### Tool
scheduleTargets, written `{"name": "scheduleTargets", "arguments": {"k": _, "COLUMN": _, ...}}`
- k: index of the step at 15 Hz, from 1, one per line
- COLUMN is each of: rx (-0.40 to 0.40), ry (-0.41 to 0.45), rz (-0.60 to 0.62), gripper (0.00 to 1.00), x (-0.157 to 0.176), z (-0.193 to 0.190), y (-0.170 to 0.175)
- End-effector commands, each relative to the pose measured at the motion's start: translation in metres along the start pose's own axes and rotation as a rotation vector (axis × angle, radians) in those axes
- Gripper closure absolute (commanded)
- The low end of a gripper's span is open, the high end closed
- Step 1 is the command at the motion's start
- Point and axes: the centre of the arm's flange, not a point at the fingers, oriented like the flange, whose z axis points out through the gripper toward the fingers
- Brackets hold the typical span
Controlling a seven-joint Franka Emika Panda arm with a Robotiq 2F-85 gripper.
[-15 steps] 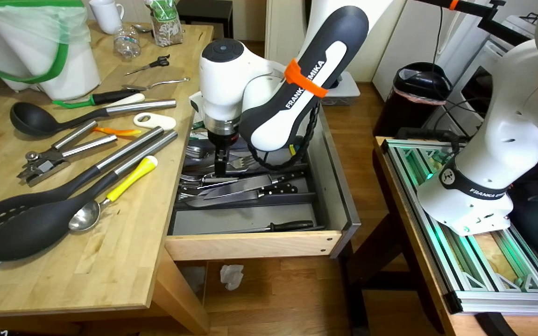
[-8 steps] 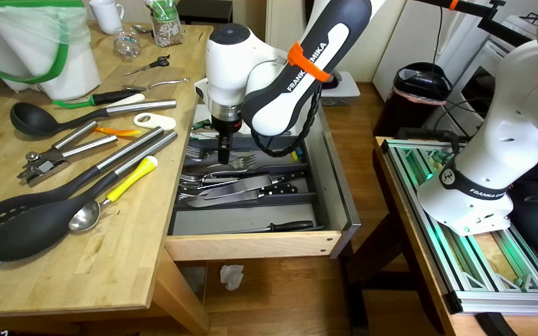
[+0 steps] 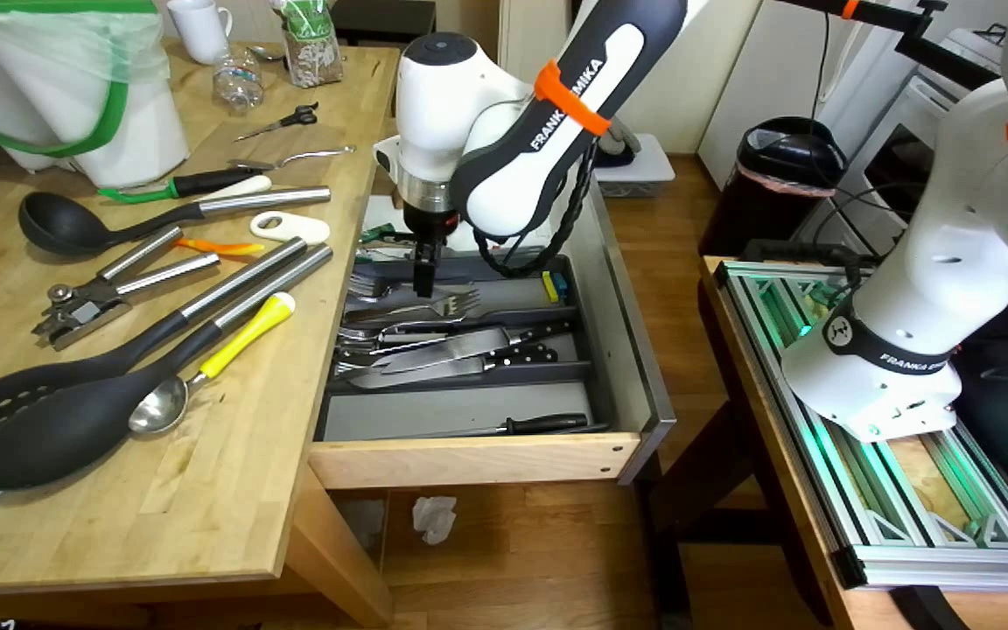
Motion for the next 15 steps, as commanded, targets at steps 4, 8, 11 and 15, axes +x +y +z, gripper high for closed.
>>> {"name": "scheduleTargets", "arguments": {"k": 4, "rx": 0.149, "ry": 0.031, "rz": 0.321, "gripper": 0.00, "x": -0.006, "z": -0.026, "y": 0.006}}
{"name": "scheduleTargets", "arguments": {"k": 8, "rx": 0.185, "ry": 0.032, "rz": 0.522, "gripper": 0.00, "x": -0.013, "z": -0.026, "y": 0.013}}
{"name": "scheduleTargets", "arguments": {"k": 11, "rx": 0.213, "ry": 0.019, "rz": 0.671, "gripper": 0.00, "x": -0.023, "z": -0.023, "y": 0.015}}
{"name": "scheduleTargets", "arguments": {"k": 15, "rx": 0.271, "ry": 0.014, "rz": 0.863, "gripper": 0.00, "x": -0.030, "z": -0.027, "y": 0.022}}
